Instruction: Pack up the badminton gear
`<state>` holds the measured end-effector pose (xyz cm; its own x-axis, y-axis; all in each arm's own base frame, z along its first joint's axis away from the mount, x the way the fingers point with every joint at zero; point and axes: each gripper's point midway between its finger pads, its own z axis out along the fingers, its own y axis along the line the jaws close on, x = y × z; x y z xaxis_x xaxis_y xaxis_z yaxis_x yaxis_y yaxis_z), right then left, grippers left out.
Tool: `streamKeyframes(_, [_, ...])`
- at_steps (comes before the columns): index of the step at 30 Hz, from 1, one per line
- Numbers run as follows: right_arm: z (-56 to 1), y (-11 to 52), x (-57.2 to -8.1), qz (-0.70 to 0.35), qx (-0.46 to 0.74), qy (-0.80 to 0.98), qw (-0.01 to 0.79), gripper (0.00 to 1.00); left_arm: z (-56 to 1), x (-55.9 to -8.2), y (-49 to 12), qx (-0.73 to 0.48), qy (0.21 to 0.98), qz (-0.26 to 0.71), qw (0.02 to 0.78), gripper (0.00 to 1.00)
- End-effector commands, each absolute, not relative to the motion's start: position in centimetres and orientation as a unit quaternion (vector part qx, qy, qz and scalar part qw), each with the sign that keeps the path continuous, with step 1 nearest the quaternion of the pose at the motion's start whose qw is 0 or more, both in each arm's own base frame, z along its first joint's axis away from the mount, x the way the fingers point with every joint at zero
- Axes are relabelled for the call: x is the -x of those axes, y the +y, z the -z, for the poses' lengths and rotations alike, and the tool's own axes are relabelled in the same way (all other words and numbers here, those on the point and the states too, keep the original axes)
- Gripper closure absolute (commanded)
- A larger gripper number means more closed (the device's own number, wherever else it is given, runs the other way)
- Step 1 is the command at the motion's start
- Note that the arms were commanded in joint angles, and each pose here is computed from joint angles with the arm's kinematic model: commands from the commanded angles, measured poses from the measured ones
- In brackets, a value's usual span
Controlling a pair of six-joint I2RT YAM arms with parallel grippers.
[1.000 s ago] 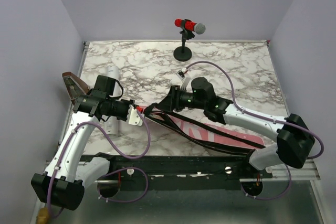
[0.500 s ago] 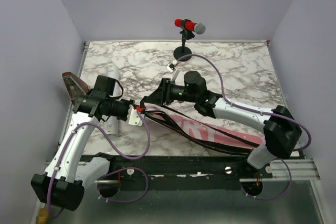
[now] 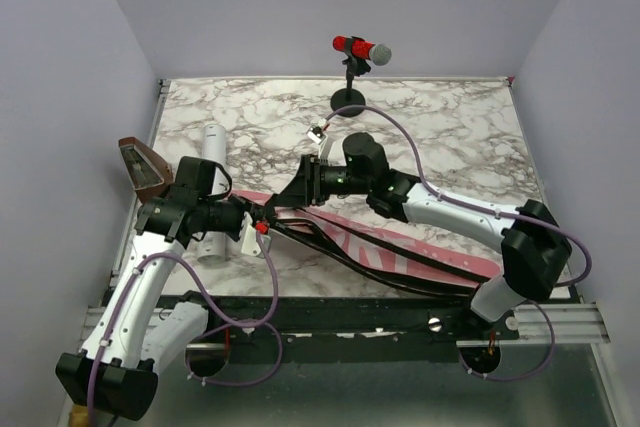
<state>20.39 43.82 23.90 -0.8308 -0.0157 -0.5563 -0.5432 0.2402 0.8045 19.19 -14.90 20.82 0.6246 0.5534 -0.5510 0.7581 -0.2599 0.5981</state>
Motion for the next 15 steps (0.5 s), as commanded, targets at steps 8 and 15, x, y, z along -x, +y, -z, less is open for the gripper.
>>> streamKeyframes(8, [-26.1, 42.5, -16.7, -0.614, 0.211, 0.738, 0.183, 0.50, -19.8, -20.1, -14.6, -0.822, 0.349, 0.046, 0.448, 1.00])
streamKeyframes(15, [-24.8, 42.4, -16.1, -0.593, 0.228, 0.752, 0.176, 0.50, -19.5, -19.6, -14.4, -0.832, 0.326, 0.029, 0.448, 1.00])
